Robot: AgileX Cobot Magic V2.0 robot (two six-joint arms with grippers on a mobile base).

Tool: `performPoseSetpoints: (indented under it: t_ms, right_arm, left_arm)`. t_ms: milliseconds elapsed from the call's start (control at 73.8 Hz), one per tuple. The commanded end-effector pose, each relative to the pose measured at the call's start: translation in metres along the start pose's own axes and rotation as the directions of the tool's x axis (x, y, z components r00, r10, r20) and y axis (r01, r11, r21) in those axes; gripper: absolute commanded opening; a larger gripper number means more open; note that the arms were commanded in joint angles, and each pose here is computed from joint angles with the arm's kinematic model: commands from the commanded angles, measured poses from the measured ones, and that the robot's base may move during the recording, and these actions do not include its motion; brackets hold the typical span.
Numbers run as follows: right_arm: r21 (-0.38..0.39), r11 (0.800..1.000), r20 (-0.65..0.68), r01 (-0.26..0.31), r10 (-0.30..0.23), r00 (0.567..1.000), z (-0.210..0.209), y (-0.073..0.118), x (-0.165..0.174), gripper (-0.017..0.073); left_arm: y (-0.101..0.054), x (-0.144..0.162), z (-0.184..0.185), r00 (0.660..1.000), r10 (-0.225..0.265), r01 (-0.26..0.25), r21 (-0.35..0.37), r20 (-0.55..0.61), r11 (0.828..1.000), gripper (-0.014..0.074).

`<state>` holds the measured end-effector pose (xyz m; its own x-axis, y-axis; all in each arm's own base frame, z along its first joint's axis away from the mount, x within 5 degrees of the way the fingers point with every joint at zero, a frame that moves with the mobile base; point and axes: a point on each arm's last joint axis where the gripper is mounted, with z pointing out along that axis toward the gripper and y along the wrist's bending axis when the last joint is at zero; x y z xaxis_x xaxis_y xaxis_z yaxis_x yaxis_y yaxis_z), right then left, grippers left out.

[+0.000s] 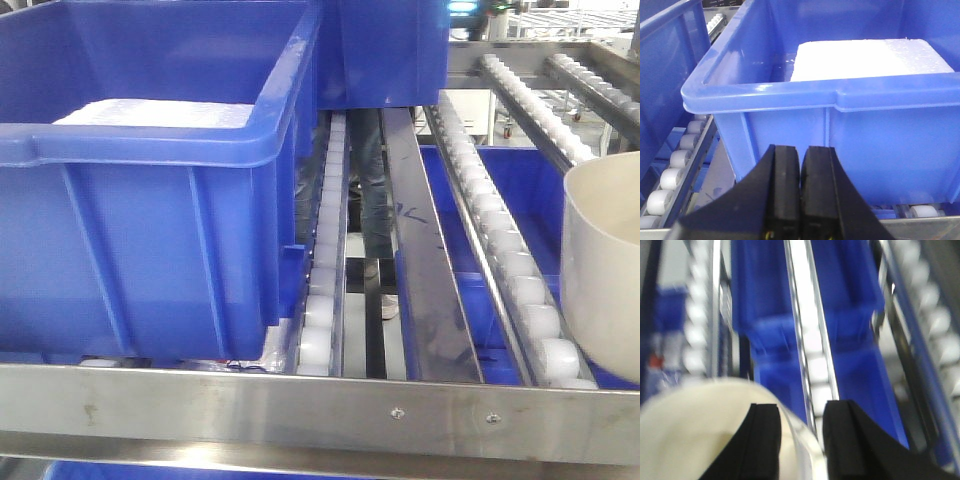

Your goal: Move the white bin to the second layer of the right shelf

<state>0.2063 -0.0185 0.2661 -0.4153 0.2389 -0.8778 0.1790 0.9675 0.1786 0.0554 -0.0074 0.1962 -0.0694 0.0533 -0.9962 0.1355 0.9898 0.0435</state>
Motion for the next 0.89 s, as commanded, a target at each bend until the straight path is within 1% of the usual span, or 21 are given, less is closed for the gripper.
performPoseSetpoints:
  t_ms: [0, 68, 95, 163, 244, 257, 298, 366, 596, 637, 704, 786, 880]
  right_arm:
    - [-0.032, 0.999, 0.164, -0.001, 0.006, 0.987, -0.023, 0.004, -0.024, 0.0333]
    - [-0.036, 0.999, 0.192, 0.0, 0.007, 0.981, -0.036, 0.004, -0.026, 0.0312]
    - [-0.037, 0.999, 0.2, 0.0, 0.007, 0.98, -0.042, 0.004, -0.027, 0.0278]
    - [-0.031, 1.0, 0.185, -0.001, 0.007, 0.983, -0.052, 0.004, -0.025, 0.017]
    - [-0.013, 1.0, 0.139, -0.005, 0.006, 0.99, -0.061, 0.002, -0.019, 0.0022]
    - [-0.01, 1.0, 0.13, -0.006, 0.007, 0.991, -0.063, 0.002, -0.018, 0.0008]
    - [-0.001, 1.0, 0.105, -0.008, 0.008, 0.994, -0.067, 0.0, -0.014, 0.0032]
    - [0.006, 1.0, 0.089, -0.009, 0.008, 0.996, -0.074, -0.001, -0.008, 0.0023]
    - [-0.006, 1.0, 0.155, 0.001, 0.0, 0.988, -0.099, -0.005, 0.011, 0.0023]
    - [-0.005, 1.0, 0.171, 0.023, -0.022, 0.985, -0.103, -0.006, 0.016, 0.0023]
    - [0.003, 0.995, 0.209, 0.097, -0.095, 0.973, -0.111, -0.008, 0.023, 0.0023]
    - [0.015, 0.986, 0.26, 0.163, -0.162, 0.952, -0.12, -0.008, 0.026, 0.0023]
    - [0.031, 0.976, 0.329, 0.213, -0.212, 0.92, -0.134, -0.009, 0.028, 0.0023]
  left_arm:
    - [0.0, 0.004, 0.001, 0.998, -0.005, 0.005, 0.001, 0.063, 1.0, 0.0085]
    - [0.0, 0.004, 0.001, 0.998, -0.005, 0.005, 0.001, 0.063, 1.0, 0.0085]
    - [0.0, 0.004, 0.001, 0.998, -0.005, 0.005, 0.001, 0.063, 1.0, 0.0085]
    - [0.0, 0.004, 0.001, 0.998, -0.005, 0.005, 0.001, 0.063, 1.0, 0.0085]
    - [0.0, 0.004, 0.001, 0.998, -0.005, 0.005, 0.001, 0.063, 1.0, 0.0085]
    - [0.0, 0.004, 0.001, 0.998, -0.005, 0.005, 0.001, 0.063, 1.0, 0.0085]
    - [0.0, 0.004, 0.001, 0.998, -0.005, 0.005, 0.001, 0.063, 1.0, 0.0085]
    - [0.0, 0.004, 0.001, 0.998, -0.005, 0.005, 0.001, 0.063, 1.0, 0.0085]
    - [0.0, 0.004, 0.001, 0.998, -0.005, 0.005, 0.001, 0.063, 1.0, 0.0085]
    - [0.0, 0.004, 0.001, 0.998, -0.005, 0.005, 0.001, 0.063, 1.0, 0.0085]
    - [0.0, 0.004, 0.001, 0.998, -0.005, 0.005, 0.001, 0.063, 1.0, 0.0085]
    - [0.0, 0.004, 0.001, 0.998, -0.005, 0.005, 0.001, 0.063, 1.0, 0.0085]
    - [0.0, 0.004, 0.001, 0.998, -0.005, 0.005, 0.001, 0.063, 1.0, 0.0085]
